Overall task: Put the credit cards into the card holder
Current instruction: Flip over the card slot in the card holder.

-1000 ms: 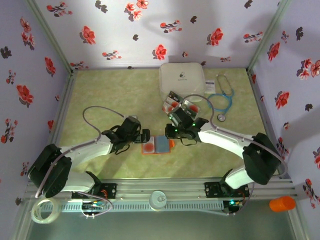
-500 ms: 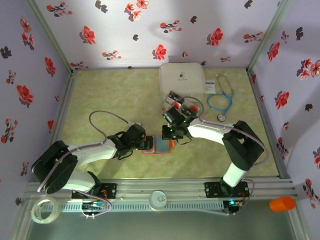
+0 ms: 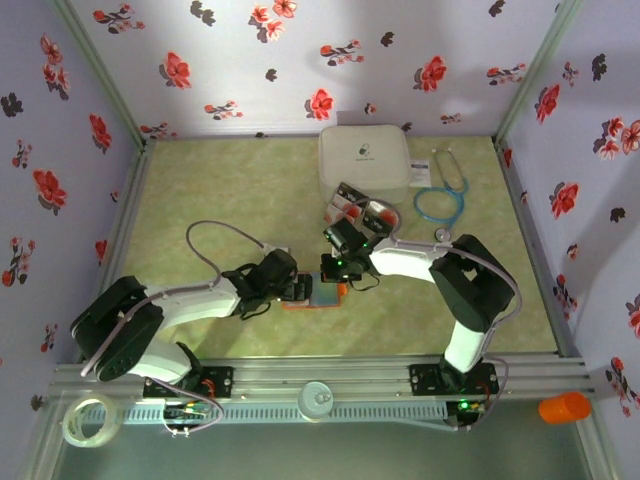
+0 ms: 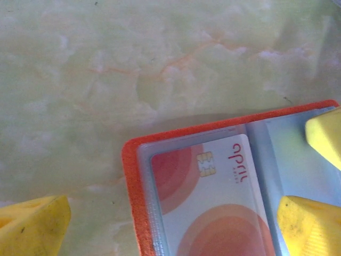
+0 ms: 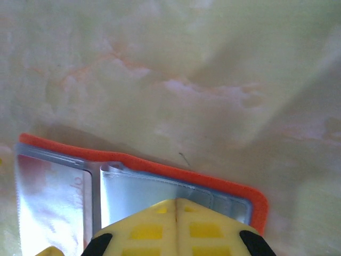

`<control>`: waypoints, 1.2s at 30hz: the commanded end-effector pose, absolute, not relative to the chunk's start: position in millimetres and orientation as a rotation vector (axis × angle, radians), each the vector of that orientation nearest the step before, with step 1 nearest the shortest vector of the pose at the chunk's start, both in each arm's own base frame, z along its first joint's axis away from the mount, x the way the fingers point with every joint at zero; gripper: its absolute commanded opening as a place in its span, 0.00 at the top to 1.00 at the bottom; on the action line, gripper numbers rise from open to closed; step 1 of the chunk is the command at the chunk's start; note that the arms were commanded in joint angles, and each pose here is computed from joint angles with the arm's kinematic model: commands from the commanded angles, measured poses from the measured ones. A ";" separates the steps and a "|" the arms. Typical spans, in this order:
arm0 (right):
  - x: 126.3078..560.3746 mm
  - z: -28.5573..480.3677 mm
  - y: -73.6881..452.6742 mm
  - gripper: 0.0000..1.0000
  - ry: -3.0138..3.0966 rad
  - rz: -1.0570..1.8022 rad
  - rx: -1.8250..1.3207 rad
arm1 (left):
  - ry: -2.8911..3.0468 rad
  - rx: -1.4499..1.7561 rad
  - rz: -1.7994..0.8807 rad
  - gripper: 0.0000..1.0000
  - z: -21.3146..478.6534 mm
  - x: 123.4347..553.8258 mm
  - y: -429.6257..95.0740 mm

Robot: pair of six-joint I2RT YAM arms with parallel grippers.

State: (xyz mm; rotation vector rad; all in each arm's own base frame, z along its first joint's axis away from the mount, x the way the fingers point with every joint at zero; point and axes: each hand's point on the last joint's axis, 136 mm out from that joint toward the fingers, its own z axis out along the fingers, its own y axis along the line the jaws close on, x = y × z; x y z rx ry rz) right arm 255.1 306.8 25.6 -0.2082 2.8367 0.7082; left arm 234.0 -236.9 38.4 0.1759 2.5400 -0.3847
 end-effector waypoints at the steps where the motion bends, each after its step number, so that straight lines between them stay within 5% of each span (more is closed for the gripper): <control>1: 250.5 17.0 311.0 1.00 2.856 0.772 -0.182 | 2.493 0.192 -0.394 0.00 49.5 241.4 -246.3; 24: 247.8 12.3 320.8 1.00 2.850 0.891 -0.088 | 2.544 0.258 -0.348 0.01 20.3 231.3 -249.8; 30: 252.4 30.5 321.6 0.96 2.812 0.902 -0.088 | 2.563 0.265 -0.362 0.20 11.2 225.1 -247.4; 36: 257.0 48.2 318.3 0.84 2.771 0.887 -0.088 | 2.566 0.270 -0.373 0.24 9.3 223.6 -247.9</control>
